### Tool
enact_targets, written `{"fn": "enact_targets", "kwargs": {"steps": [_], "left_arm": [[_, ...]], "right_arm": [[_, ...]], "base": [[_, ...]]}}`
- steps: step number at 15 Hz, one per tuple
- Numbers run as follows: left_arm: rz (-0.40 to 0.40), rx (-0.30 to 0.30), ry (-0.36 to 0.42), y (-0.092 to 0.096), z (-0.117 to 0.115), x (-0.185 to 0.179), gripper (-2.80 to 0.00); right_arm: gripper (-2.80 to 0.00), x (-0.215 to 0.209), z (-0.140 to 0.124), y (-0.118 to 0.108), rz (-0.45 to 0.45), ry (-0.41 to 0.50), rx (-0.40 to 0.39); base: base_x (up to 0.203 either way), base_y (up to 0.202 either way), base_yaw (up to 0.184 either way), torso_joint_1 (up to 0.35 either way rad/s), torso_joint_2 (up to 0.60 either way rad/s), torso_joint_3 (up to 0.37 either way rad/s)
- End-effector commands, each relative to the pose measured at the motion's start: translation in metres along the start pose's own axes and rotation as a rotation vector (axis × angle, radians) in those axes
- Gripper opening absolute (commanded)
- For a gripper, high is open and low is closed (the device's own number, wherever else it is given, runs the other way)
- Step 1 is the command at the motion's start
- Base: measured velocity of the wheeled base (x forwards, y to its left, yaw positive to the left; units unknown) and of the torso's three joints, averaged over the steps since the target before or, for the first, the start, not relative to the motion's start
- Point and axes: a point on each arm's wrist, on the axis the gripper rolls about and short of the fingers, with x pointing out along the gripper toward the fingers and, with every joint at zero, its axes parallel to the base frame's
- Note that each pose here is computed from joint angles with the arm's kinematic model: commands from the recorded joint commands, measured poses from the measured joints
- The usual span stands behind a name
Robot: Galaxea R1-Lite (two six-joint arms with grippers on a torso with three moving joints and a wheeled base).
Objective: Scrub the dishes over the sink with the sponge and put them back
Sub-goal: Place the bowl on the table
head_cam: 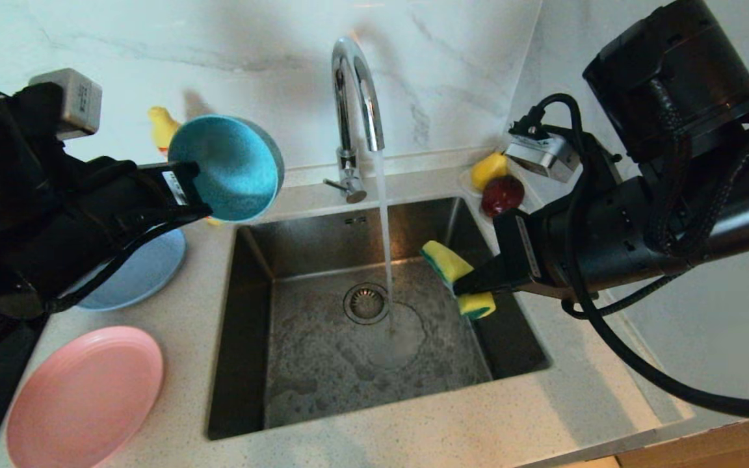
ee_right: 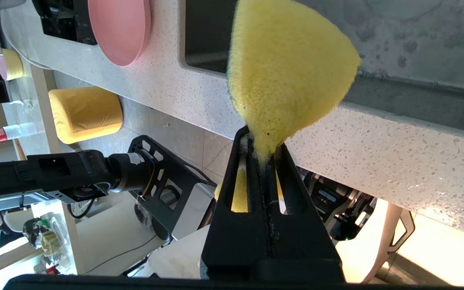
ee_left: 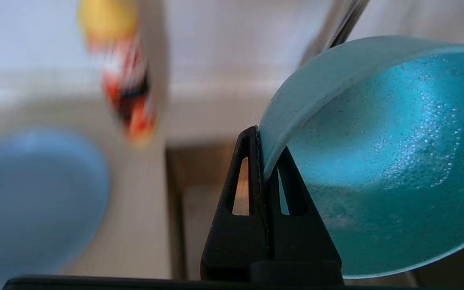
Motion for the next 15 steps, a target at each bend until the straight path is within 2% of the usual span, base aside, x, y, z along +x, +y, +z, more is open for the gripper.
{"fn": "enact_targets", "kwargs": {"steps": [1, 2, 3, 5, 8, 12, 15], "left_arm": [[0.063, -0.028, 0.170, 0.010, 0.007, -0.007, -2.80], [0.105, -0.042, 0.239, 0.018, 0.012, -0.010, -2.80], [0.161, -0.063, 0.276, 0.029, 0.022, -0.013, -2.80], [0.293, -0.144, 0.292, 0.055, 0.045, -0.018, -2.80], [0.471, -0.220, 0.305, 0.089, 0.062, -0.027, -2.80], [0.700, -0.335, 0.321, 0.139, 0.058, -0.027, -2.80], [0.766, -0.450, 0.326, 0.182, 0.052, -0.030, -2.80]], "right_arm": [[-2.80, -0.003, 0.000, 0.001, 0.003, -0.002, 0.003], [-2.80, -0.004, -0.001, 0.000, 0.002, 0.000, 0.003], [-2.80, -0.004, -0.002, 0.000, 0.001, 0.005, 0.004], [-2.80, -0.002, -0.003, -0.001, -0.003, 0.015, 0.008], [-2.80, 0.002, -0.004, -0.003, -0.013, 0.027, 0.011], [-2.80, 0.005, -0.007, -0.009, -0.031, 0.041, 0.020], [-2.80, 0.007, -0.010, -0.011, -0.041, 0.053, 0.023]], "base": [[0.000, 0.000, 0.000, 0.000, 0.00, 0.000], [0.000, 0.000, 0.000, 0.000, 0.00, 0.000], [0.000, 0.000, 0.000, 0.000, 0.00, 0.000], [0.000, 0.000, 0.000, 0.000, 0.00, 0.000], [0.000, 0.000, 0.000, 0.000, 0.00, 0.000], [0.000, 0.000, 0.000, 0.000, 0.00, 0.000], [0.000, 0.000, 0.000, 0.000, 0.00, 0.000]]}}
